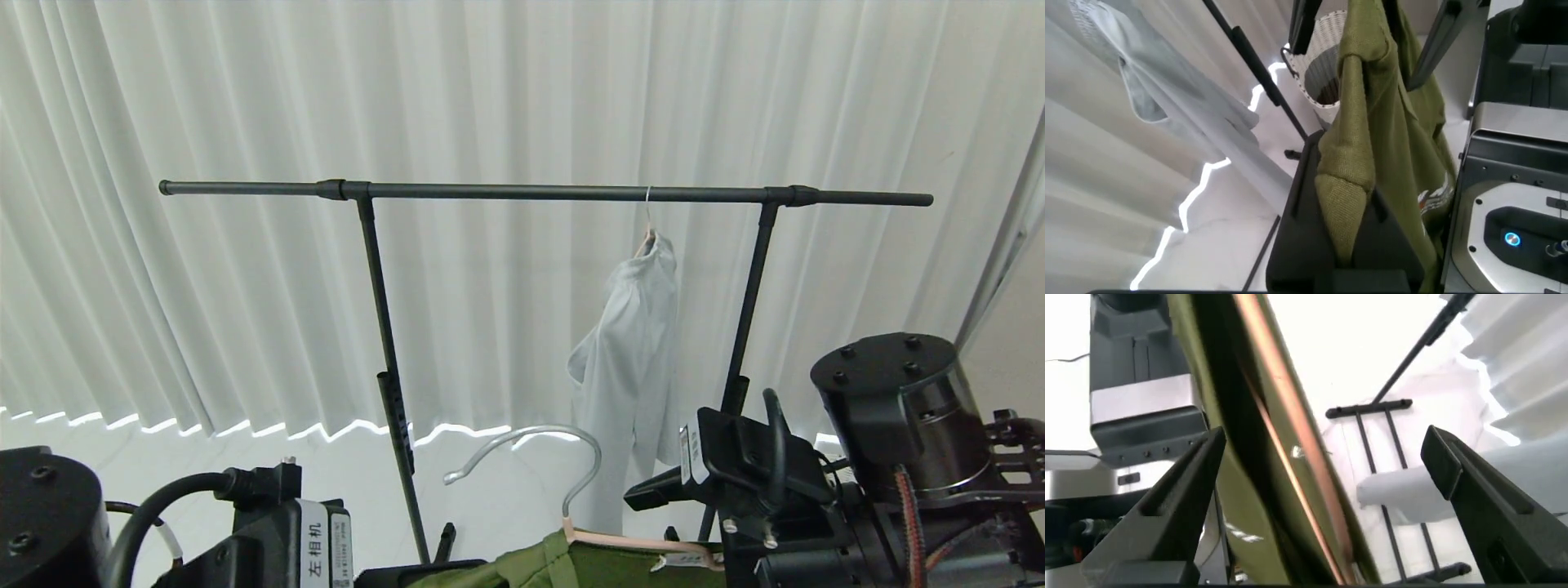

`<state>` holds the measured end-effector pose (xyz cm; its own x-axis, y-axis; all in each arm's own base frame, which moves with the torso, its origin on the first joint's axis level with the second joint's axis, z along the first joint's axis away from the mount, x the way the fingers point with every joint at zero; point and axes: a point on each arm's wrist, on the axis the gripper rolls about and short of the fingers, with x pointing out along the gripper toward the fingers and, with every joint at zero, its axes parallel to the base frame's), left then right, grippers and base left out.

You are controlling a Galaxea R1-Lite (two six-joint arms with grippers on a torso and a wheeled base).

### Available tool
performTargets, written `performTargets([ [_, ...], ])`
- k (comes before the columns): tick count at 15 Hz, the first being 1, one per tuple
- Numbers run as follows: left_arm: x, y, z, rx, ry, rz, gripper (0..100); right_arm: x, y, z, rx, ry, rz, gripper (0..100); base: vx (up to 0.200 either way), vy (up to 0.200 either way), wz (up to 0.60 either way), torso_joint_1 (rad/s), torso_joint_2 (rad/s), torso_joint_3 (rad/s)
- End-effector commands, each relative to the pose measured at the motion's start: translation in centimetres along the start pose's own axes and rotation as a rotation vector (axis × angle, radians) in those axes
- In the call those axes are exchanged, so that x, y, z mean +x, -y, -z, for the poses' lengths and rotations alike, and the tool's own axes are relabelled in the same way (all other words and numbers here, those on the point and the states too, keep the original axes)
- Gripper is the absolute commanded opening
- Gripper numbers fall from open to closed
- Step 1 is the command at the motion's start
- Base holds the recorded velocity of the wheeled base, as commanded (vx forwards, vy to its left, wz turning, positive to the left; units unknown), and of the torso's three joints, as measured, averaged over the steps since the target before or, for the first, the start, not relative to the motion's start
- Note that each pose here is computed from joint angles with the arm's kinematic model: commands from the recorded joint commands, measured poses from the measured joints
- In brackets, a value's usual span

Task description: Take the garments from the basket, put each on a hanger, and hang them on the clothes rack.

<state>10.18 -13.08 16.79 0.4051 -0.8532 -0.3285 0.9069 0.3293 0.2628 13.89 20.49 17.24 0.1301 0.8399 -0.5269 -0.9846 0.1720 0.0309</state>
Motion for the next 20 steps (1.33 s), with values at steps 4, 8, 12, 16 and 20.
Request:
performTargets([
  [4, 0.0, 0.0, 0.1, -0.001, -0.004, 0.0, 0, 0.2, 0.1, 0.1, 0.001, -0.009, 0.003, 0, 0.0, 0.0, 0.0, 0.0, 0.0, 0.0],
  [8, 0.0, 0.0, 0.1, 0.0, -0.004, -0.001, 0, 0.1, 0.0, 0.0, -0.001, -0.005, 0.009, 0, 0.0, 0.0, 0.0, 0.0, 0.0, 0.0],
  [12, 0.1, -0.1, 0.4, 0.023, -0.031, -0.04, 100, -0.8, -0.1, -0.3, -0.094, 0.021, 0.021, 0, 0.0, 0.0, 0.0, 0.0, 0.0, 0.0],
  [16, -0.5, 0.1, 0.7, 0.017, -0.033, -0.06, 100, -2.1, 0.5, -0.2, -0.236, 0.027, 0.065, 0, 0.0, 0.0, 0.0, 0.0, 0.0, 0.0],
  [20, -1.6, 0.3, 1.2, 0.013, -0.026, -0.084, 100, -4.3, 3.2, 0.9, -0.162, -0.014, 0.191, 0, 0.0, 0.0, 0.0, 0.0, 0.0, 0.0],
])
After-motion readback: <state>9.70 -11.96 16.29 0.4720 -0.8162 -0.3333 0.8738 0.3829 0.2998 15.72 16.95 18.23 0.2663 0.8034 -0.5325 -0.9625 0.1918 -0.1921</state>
